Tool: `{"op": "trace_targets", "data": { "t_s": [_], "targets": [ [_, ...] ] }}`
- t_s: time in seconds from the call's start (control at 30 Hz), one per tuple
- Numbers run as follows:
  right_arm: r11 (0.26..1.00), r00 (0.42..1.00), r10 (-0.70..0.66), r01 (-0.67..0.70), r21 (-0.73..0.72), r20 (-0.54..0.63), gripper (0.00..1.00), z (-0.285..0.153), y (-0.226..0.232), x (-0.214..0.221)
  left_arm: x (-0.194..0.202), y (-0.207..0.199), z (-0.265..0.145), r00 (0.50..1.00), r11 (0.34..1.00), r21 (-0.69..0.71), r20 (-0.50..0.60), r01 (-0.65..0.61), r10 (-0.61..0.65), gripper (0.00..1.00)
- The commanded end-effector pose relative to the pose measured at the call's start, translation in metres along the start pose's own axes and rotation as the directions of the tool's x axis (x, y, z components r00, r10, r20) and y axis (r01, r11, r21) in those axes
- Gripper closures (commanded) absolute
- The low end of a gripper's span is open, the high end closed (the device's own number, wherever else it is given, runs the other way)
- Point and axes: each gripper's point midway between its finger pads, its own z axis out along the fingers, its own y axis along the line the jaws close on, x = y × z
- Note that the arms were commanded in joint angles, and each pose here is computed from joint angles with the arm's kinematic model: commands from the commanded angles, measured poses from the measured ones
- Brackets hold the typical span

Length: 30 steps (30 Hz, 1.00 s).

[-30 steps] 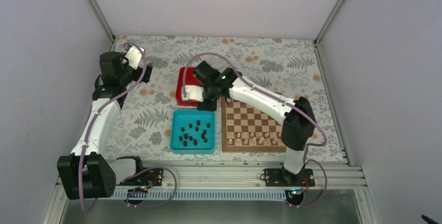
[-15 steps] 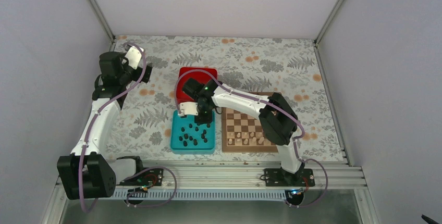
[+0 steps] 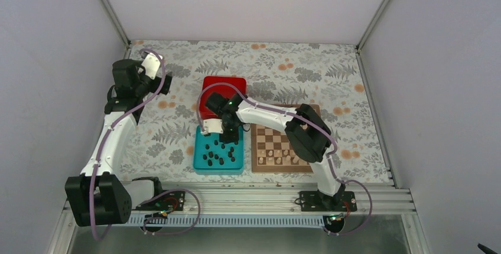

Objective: Set up the chess pieces on the board
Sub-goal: Pick up the chess piece from the storage box.

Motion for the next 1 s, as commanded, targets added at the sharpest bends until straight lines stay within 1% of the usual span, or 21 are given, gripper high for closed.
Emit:
{"op": "trace_targets", "data": {
  "t_s": [0.0, 0.07, 0.17, 0.4, 0.53, 0.67, 0.77, 0.87, 0.97],
  "targets": [
    [1.000, 0.999, 0.012, -0.012, 0.011, 0.038, 0.56, 0.001, -0.008, -0.011, -0.006, 0.004, -0.004, 0.999, 1.000, -0.014, 0.034, -0.012, 0.013, 0.00],
    [1.000, 0.999, 0.013, -0.013, 0.005, 0.038, 0.57, 0.003, -0.008, -0.013, -0.006, 0.004, -0.004, 0.999, 1.000, -0.013, 0.034, -0.012, 0.012, 0.00],
    [1.000, 0.999, 0.011, -0.011, 0.000, 0.030, 0.61, 0.008, -0.008, -0.012, -0.005, 0.004, -0.004, 0.999, 1.000, -0.012, 0.034, -0.012, 0.013, 0.00],
    [1.000, 1.000, 0.019, -0.019, -0.004, 0.021, 0.85, 0.008, -0.009, -0.011, -0.003, 0.003, -0.003, 0.999, 1.000, -0.006, 0.031, -0.013, 0.013, 0.00],
    [0.999, 0.998, 0.033, -0.033, -0.006, 0.058, 0.95, -0.012, -0.011, -0.013, -0.003, 0.005, -0.002, 1.000, 1.000, -0.014, 0.029, -0.010, 0.010, 0.00],
    [0.998, 0.989, 0.063, -0.064, 0.001, 0.132, 0.96, -0.048, -0.019, -0.013, -0.004, 0.006, -0.004, 0.999, 1.000, -0.019, 0.034, -0.008, 0.009, 0.00],
    [0.995, 0.978, 0.086, -0.093, 0.033, 0.188, 0.96, -0.080, -0.030, -0.009, -0.005, 0.006, -0.004, 0.999, 1.000, -0.017, 0.035, -0.007, 0.008, 0.00],
    [0.986, 0.969, 0.120, -0.141, 0.085, 0.218, 0.96, -0.107, -0.049, 0.006, -0.006, 0.006, -0.004, 0.999, 1.000, -0.018, 0.036, -0.007, 0.008, 0.00],
    [0.972, 0.960, 0.173, -0.203, 0.121, 0.220, 0.96, -0.122, -0.071, 0.031, -0.007, 0.007, -0.005, 0.999, 1.000, -0.019, 0.038, -0.006, 0.007, 0.00]
  ]
}}
